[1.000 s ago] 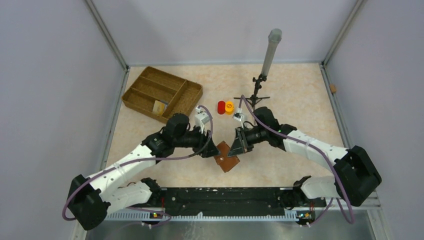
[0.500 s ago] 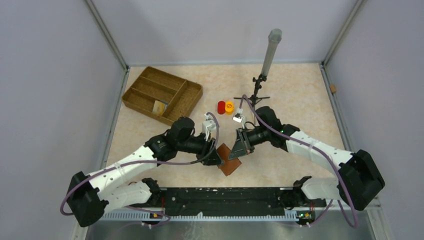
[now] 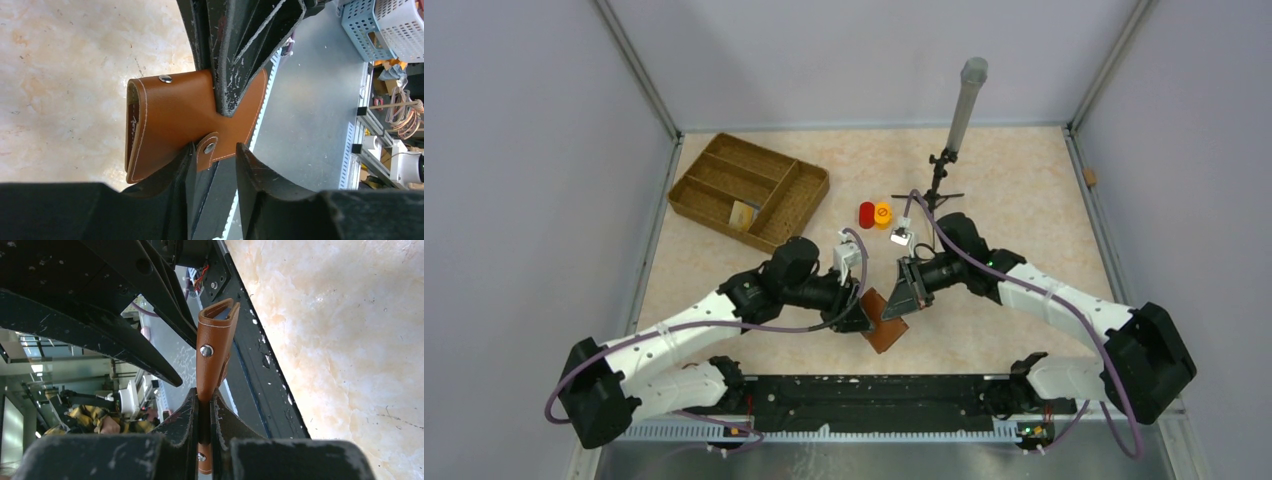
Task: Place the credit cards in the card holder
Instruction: Open the card holder at the center of the board.
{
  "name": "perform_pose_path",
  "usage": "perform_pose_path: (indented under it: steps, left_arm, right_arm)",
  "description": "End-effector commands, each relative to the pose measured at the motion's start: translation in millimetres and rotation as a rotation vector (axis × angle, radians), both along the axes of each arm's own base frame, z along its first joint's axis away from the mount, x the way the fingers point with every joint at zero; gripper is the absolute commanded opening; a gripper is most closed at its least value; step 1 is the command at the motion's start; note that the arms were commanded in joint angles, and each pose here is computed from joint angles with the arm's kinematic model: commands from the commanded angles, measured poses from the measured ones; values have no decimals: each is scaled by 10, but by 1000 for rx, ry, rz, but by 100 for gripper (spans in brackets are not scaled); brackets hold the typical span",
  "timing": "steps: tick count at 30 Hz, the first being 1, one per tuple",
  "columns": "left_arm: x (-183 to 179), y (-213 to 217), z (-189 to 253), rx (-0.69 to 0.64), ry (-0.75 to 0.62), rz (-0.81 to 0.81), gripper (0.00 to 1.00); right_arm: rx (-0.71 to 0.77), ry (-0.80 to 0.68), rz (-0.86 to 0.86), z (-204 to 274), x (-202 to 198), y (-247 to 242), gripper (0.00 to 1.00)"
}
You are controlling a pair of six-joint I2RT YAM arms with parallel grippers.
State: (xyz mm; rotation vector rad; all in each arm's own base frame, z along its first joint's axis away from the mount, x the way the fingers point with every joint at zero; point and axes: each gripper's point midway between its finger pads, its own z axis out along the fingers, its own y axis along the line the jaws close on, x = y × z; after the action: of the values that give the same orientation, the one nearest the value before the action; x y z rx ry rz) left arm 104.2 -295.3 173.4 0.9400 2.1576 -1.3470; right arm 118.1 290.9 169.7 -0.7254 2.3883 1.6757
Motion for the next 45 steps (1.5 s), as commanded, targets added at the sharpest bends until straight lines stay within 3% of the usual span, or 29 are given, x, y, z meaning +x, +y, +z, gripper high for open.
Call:
perform_pose_path:
  steps: [1, 9, 20, 27, 32, 35, 37, 40, 45]
  left_arm:
    - [-25, -29, -47, 10, -17, -13, 35]
    - [-114, -159, -56, -10, -8, -51, 0]
    - [-234, -129, -64, -40, 1, -60, 0]
    - [-308, -112, -107, -47, 16, -76, 0]
    - [-224, -110, -114, -29, -21, -40, 0]
    - [-3, -98, -20, -35, -102, 73, 27]
    - [89, -111, 36, -60, -139, 116, 40]
    - [140, -141, 89, -80, -153, 136, 47]
    - [108, -158, 95, -93, -140, 122, 50]
  right_arm:
    - [140, -106, 32, 403, 23, 81, 0]
    - [87, -104, -40, 279, 137, 80, 0]
    - [-185, -85, -259, -301, 514, -122, 0]
    - [-197, -79, -331, -321, 611, -192, 0]
    - [-166, -80, -292, -292, 553, -167, 0]
    - [-132, -76, -233, -246, 460, -146, 0]
    - [-93, -73, -182, -174, 373, -128, 0]
    - [-43, -80, -116, -57, 258, -122, 0]
    - [42, -101, -30, 143, 99, -123, 0]
